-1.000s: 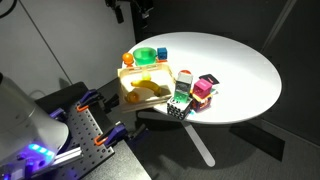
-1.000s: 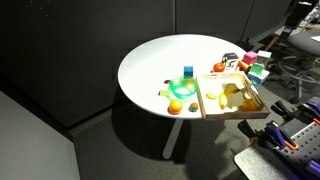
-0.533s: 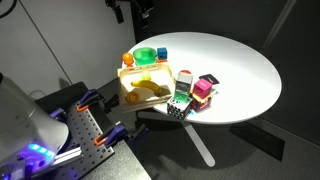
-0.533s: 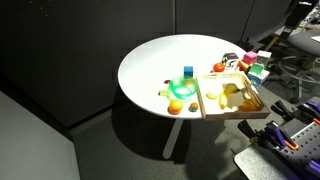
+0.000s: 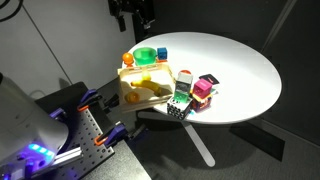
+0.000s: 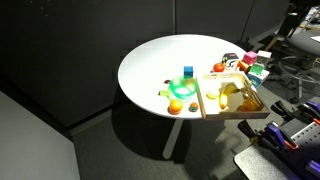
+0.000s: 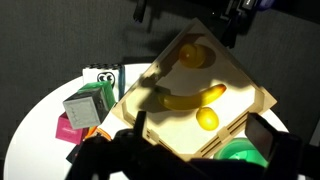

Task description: Take the yellow ball off of the tray and put it into the bowl

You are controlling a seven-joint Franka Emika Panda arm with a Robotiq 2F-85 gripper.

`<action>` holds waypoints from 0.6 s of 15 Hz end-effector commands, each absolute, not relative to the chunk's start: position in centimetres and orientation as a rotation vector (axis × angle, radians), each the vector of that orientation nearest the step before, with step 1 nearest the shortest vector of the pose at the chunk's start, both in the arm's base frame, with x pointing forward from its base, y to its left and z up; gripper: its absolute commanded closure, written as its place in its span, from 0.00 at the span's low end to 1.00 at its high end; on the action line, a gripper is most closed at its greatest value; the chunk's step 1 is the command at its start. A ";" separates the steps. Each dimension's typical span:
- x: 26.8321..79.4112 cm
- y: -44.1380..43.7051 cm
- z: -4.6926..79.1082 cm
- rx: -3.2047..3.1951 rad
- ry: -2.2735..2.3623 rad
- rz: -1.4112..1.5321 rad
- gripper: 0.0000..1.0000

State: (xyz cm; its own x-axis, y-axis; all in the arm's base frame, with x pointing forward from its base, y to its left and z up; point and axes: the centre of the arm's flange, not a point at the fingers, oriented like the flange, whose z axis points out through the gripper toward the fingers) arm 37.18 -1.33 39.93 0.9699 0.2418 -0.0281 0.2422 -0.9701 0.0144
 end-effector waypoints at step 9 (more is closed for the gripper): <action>44.2 2.7 34.3 3.174 0.309 -0.095 0.00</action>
State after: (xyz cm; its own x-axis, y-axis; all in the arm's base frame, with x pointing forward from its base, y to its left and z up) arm 42.22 1.51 35.32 0.9729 0.2213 -0.0666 0.2183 -0.9747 -0.0489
